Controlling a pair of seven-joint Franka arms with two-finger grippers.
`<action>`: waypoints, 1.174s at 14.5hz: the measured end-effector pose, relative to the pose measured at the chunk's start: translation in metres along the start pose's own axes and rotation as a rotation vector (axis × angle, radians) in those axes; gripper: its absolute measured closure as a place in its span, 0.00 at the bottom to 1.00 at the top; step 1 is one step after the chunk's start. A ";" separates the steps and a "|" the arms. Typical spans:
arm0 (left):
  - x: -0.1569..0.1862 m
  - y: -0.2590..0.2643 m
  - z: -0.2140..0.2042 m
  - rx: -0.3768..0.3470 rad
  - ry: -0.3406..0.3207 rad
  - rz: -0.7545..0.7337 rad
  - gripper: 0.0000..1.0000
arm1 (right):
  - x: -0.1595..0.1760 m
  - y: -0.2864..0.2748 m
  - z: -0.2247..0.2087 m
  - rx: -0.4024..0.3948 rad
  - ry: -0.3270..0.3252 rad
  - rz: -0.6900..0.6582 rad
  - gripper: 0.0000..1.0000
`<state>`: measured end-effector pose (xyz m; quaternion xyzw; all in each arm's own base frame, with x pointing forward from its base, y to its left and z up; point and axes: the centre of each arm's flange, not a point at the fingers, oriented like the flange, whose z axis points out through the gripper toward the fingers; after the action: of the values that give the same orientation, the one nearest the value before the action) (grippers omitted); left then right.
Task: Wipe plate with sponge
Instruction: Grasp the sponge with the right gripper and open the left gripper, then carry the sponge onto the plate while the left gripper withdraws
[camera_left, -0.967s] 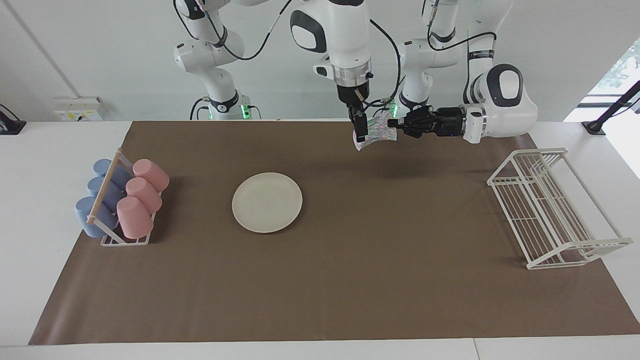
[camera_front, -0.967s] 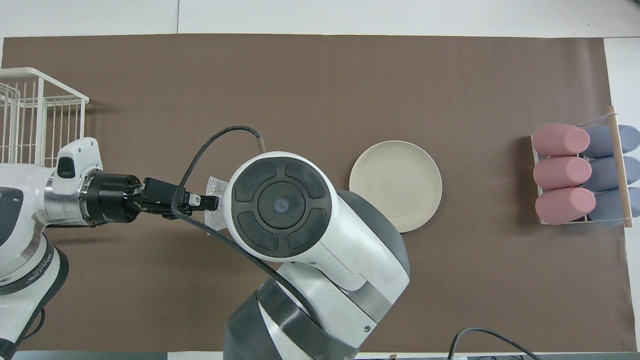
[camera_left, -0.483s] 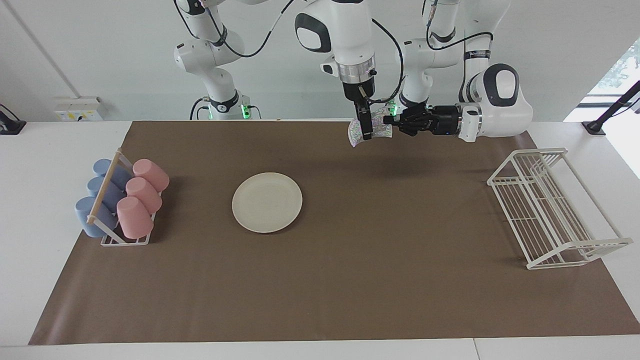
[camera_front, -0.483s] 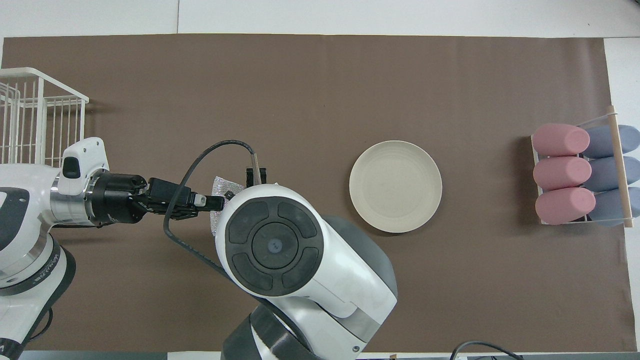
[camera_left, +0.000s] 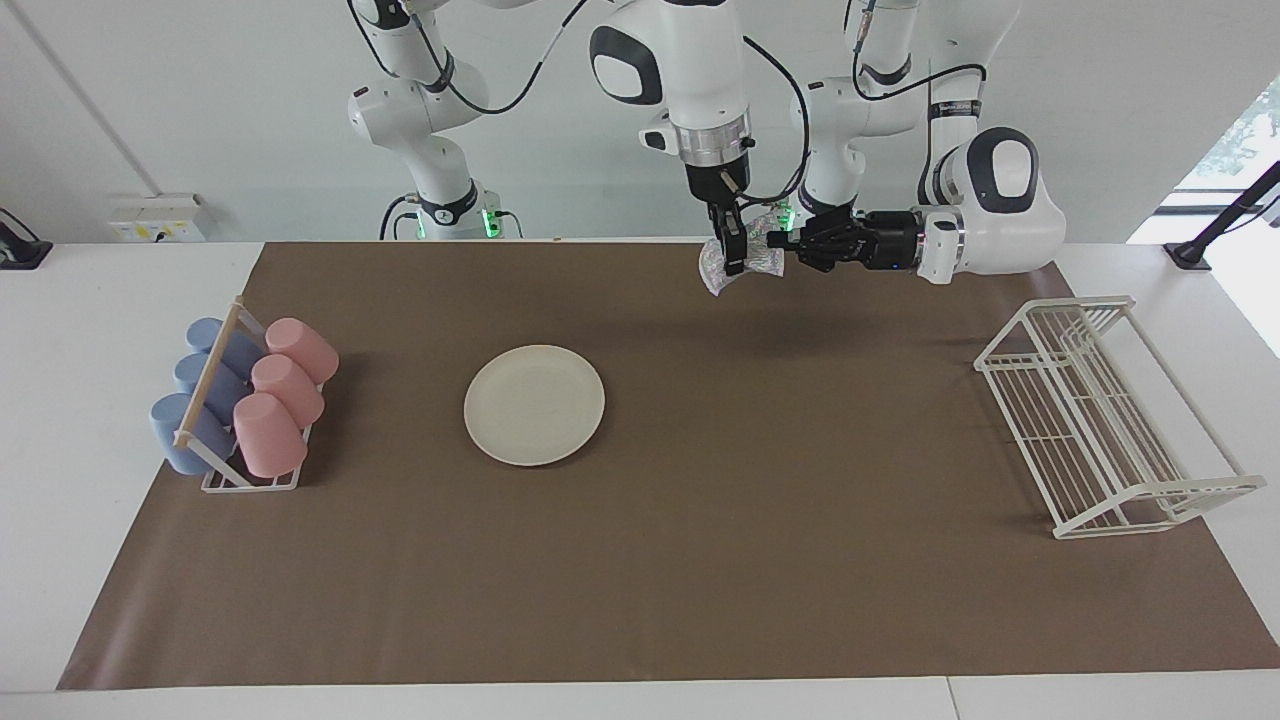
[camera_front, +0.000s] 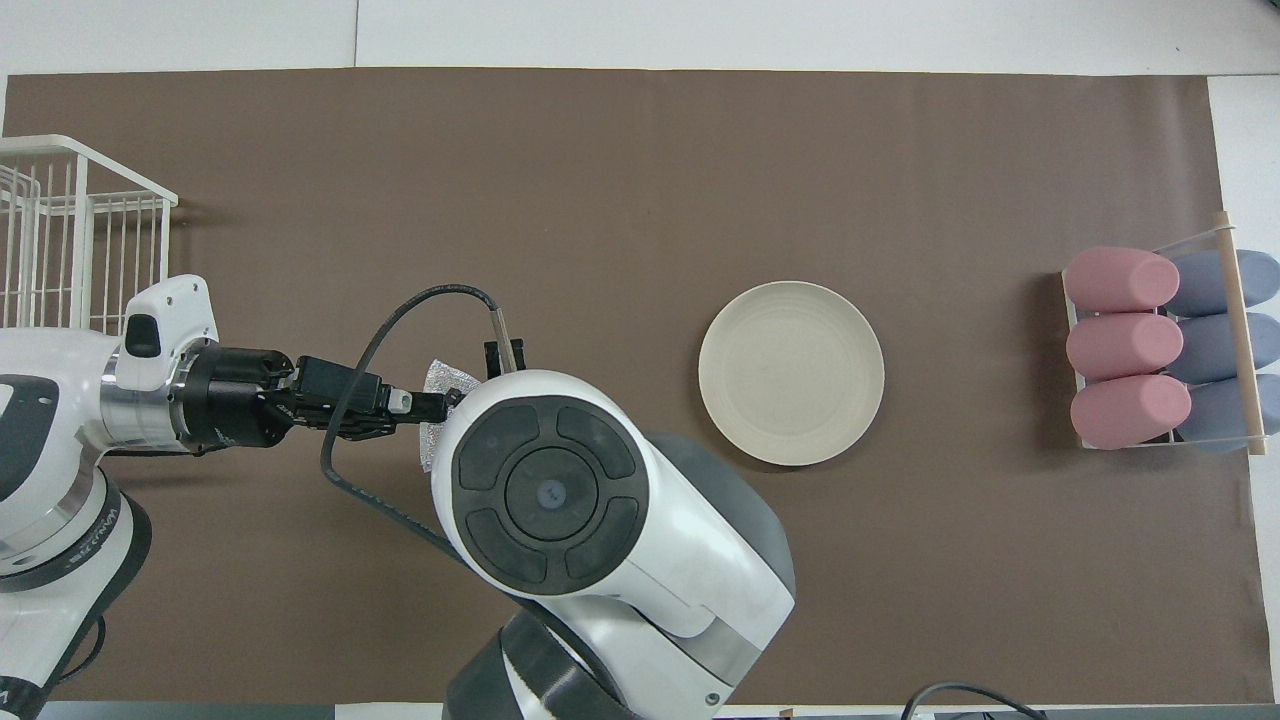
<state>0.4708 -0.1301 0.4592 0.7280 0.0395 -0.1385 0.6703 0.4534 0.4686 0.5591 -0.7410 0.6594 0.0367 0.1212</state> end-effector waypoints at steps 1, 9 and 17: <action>0.000 0.000 0.001 -0.001 -0.003 -0.001 0.97 | 0.000 0.000 -0.001 0.004 -0.003 -0.003 0.71; -0.003 -0.003 0.001 0.019 -0.016 0.002 0.50 | 0.000 0.000 0.001 0.004 -0.003 -0.013 0.87; -0.005 -0.013 -0.028 0.216 -0.018 0.013 0.00 | 0.098 -0.044 0.035 0.031 0.041 -0.112 0.87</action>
<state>0.4669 -0.1009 0.4494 0.7949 0.0134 -0.1441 0.5892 0.5127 0.3860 0.5102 -0.7753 0.6199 0.0043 0.1209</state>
